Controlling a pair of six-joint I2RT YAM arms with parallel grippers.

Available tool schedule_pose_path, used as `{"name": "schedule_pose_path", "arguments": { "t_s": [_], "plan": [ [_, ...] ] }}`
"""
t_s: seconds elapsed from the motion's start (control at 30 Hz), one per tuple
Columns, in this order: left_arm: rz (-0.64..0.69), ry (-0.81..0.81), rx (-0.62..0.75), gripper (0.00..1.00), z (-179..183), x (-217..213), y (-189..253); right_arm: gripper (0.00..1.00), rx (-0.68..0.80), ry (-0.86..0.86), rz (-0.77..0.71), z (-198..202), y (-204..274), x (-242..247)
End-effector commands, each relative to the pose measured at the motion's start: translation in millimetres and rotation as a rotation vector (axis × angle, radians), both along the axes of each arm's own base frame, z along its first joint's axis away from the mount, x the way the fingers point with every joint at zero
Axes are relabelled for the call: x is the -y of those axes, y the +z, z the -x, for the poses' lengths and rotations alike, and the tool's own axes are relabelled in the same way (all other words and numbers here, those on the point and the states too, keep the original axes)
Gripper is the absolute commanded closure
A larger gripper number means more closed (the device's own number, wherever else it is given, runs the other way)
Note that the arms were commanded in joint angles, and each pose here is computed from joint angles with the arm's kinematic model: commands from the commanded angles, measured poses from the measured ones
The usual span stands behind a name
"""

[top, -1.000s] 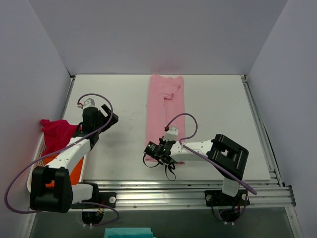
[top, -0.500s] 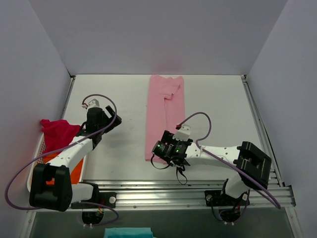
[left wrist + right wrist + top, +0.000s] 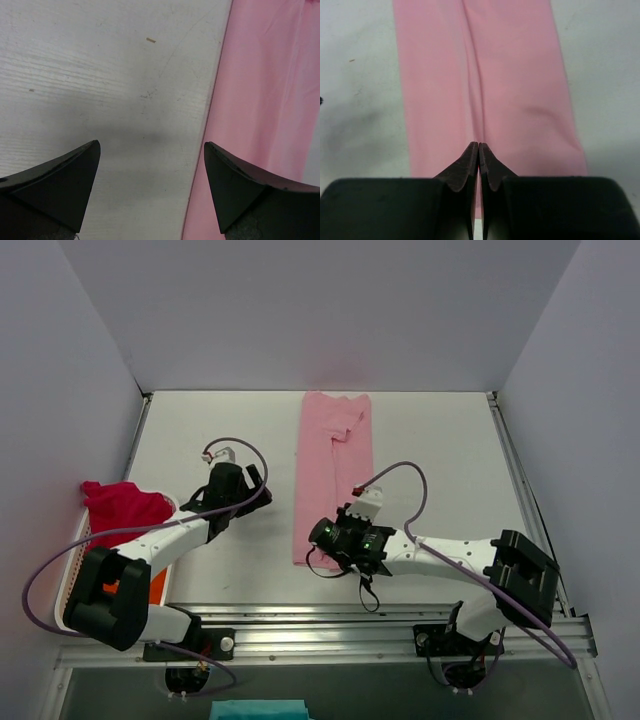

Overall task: Fold and stack the t-shirts
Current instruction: Rotate the tshirt 90 degrees

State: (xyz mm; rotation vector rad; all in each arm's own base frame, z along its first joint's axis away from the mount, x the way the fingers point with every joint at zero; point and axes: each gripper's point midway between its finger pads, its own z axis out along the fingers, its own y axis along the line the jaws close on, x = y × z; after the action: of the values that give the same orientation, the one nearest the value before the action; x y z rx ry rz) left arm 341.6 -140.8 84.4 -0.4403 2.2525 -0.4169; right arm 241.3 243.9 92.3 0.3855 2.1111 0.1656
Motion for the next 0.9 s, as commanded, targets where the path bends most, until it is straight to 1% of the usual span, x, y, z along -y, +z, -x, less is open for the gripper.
{"name": "schedule_pose_path", "arguments": {
  "t_s": [0.0, 0.07, 0.13, 0.2, 0.23, 0.3, 0.4, 0.57, 0.63, 0.67, 0.87],
  "plan": [
    [0.012, 0.034, 0.071, 0.06, -18.0, 5.8, 24.5, 1.0, 0.044, 0.045, -0.008, -20.4, 13.9, -34.3],
    [0.009, 0.033, 0.076, 0.06, -18.1, 6.6, 26.7, 1.0, 0.021, 0.058, 0.023, -24.2, -0.2, -44.7],
    [0.0, 0.039, 0.081, 0.06, -17.9, 5.0, 28.5, 1.0, 0.021, 0.077, 0.009, -29.7, -1.8, -58.5],
    [-0.003, 0.041, 0.082, 0.06, -17.8, 4.4, 28.8, 1.0, -0.007, 0.095, 0.027, -30.0, -16.9, -65.5],
    [-0.008, 0.044, 0.079, 0.06, -17.4, 3.3, 27.0, 1.0, -0.001, 0.102, 0.003, -33.8, -16.5, -73.5],
    [-0.013, 0.044, 0.074, 0.06, -17.7, 2.7, 24.0, 1.0, -0.031, 0.11, 0.016, -35.0, -30.7, -76.0],
    [-0.021, 0.043, 0.067, 0.06, -17.8, 2.7, 20.3, 1.0, -0.045, 0.103, 0.027, -34.4, -37.0, -73.5],
    [-0.023, 0.042, 0.064, 0.06, -18.2, 2.8, 18.6, 1.0, -0.066, 0.072, 0.042, -25.3, -44.4, -45.8],
    [-0.022, 0.042, 0.067, 0.06, -19.2, 3.2, 18.6, 1.0, -0.059, 0.051, 0.02, -21.3, -39.1, -36.0],
    [-0.023, 0.042, 0.066, 0.06, -19.2, 3.2, 18.0, 1.0, -0.081, 0.043, 0.053, -14.2, -48.3, -21.3],
    [-0.016, 0.033, 0.058, 0.06, -19.9, 5.9, 14.9, 1.0, -0.084, 0.007, 0.028, 1.2, -47.8, 7.3]
  ]
}}
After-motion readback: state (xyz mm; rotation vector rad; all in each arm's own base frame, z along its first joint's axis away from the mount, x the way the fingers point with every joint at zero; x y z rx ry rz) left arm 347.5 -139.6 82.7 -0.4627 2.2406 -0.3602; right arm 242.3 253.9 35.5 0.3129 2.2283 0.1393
